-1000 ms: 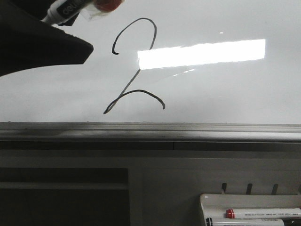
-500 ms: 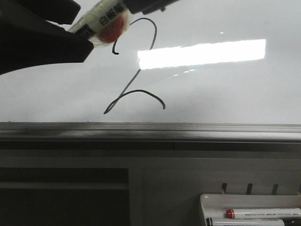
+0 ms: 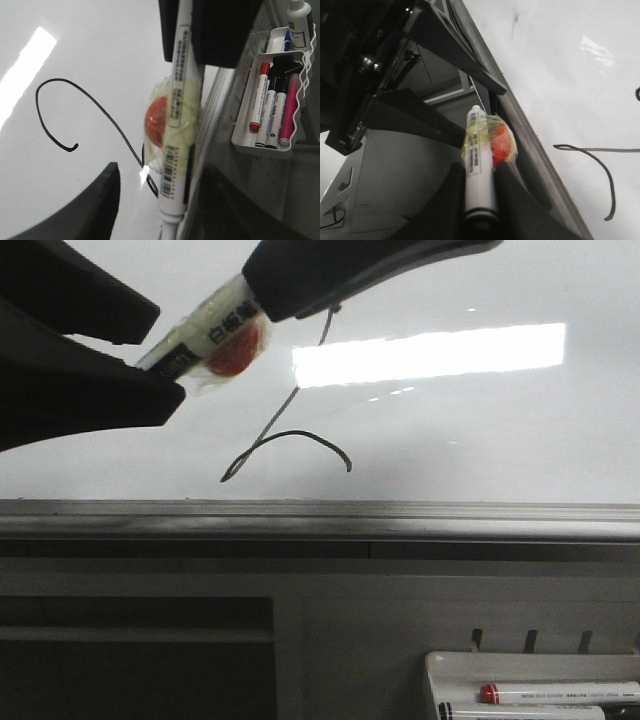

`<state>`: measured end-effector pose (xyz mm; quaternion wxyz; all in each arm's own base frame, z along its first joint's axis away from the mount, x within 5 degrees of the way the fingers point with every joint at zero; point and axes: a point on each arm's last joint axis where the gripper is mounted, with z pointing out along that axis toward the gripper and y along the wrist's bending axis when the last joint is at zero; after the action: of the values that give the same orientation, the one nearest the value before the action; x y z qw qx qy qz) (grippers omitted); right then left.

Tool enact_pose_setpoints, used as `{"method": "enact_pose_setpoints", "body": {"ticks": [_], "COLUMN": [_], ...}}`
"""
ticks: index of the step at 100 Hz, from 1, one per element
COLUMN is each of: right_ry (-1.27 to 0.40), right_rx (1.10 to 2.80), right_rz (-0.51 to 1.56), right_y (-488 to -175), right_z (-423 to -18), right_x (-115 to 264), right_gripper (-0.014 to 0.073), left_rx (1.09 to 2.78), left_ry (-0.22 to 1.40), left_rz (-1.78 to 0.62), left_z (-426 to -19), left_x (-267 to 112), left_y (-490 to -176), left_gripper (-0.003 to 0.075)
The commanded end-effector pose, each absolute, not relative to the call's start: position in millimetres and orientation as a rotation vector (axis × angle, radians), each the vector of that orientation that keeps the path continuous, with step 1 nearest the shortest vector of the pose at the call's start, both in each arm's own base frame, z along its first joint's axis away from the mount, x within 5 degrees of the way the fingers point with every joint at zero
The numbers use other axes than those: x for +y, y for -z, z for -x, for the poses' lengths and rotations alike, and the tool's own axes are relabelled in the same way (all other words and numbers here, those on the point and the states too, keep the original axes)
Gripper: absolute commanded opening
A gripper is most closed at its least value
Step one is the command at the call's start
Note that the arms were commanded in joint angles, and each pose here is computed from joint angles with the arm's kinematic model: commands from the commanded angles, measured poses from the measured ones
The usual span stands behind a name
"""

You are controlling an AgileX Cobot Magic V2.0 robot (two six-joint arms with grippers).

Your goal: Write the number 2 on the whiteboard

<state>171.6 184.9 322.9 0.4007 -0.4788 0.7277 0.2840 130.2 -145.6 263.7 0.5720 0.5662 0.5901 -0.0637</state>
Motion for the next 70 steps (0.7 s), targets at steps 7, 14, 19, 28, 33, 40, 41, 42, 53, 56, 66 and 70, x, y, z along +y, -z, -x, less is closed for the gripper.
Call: {"method": "enact_pose_setpoints", "body": {"ticks": [7,14,19,28,33,40,41,42,53,56,66,70], "right_ry": [-0.742,-0.736,-0.734,-0.734,-0.734,-0.728,-0.728,-0.728,-0.721,-0.720,-0.719,-0.714], "right_rx": [1.766,1.762,1.761,1.761,1.761,1.759,1.759,1.759,1.756,1.755,1.755,1.753], "right_rz": [1.163,1.155,1.153,1.153,1.153,1.148,1.148,1.148,1.138,1.137,1.135,1.128], "right_y": [-341.9,-342.3,-342.5,-342.5,-342.5,-342.7,-342.7,-342.7,-343.1,-343.2,-343.3,-343.6], "right_z": [-167.6,-168.1,-168.3,-168.3,-168.3,-168.9,-169.0,-169.0,-169.9,-170.0,-170.2,-170.8], "right_x": [190.3,190.5,190.5,190.5,190.5,190.4,190.4,190.4,190.2,190.2,190.1,190.0], "right_gripper": [-0.0069,-0.0069,-0.0069,-0.0069,-0.0069,-0.0069,-0.0069,-0.0069,-0.0069,-0.0069,-0.0069,-0.0069], "left_rx": [1.308,1.308,1.311,1.332,1.343,1.346,1.346,1.346,1.346,1.346,1.346,1.346], "left_ry": [0.213,0.213,0.210,0.220,0.230,0.232,0.232,0.232,0.232,0.232,0.232,0.232], "left_rz": [-1.268,-1.268,-1.269,-1.254,-1.242,-1.238,-1.238,-1.238,-1.238,-1.238,-1.238,-1.238], "left_z": [-128.7,-128.7,-128.9,-129.2,-129.4,-129.4,-129.4,-129.4,-129.4,-129.4,-129.4,-129.4], "left_x": [-151.0,-151.0,-150.8,-150.3,-150.2,-150.2,-150.2,-150.2,-150.2,-150.2,-150.2,-150.2], "left_y": [-280.0,-280.0,-279.7,-279.0,-279.2,-279.2,-279.2,-279.2,-279.2,-279.2,-279.2,-279.2], "left_gripper": [0.0331,0.0331,0.0331,0.0322,0.0295,0.0224,0.0206,0.0197,0.0048,0.0014,-0.0020,-0.0020]}}
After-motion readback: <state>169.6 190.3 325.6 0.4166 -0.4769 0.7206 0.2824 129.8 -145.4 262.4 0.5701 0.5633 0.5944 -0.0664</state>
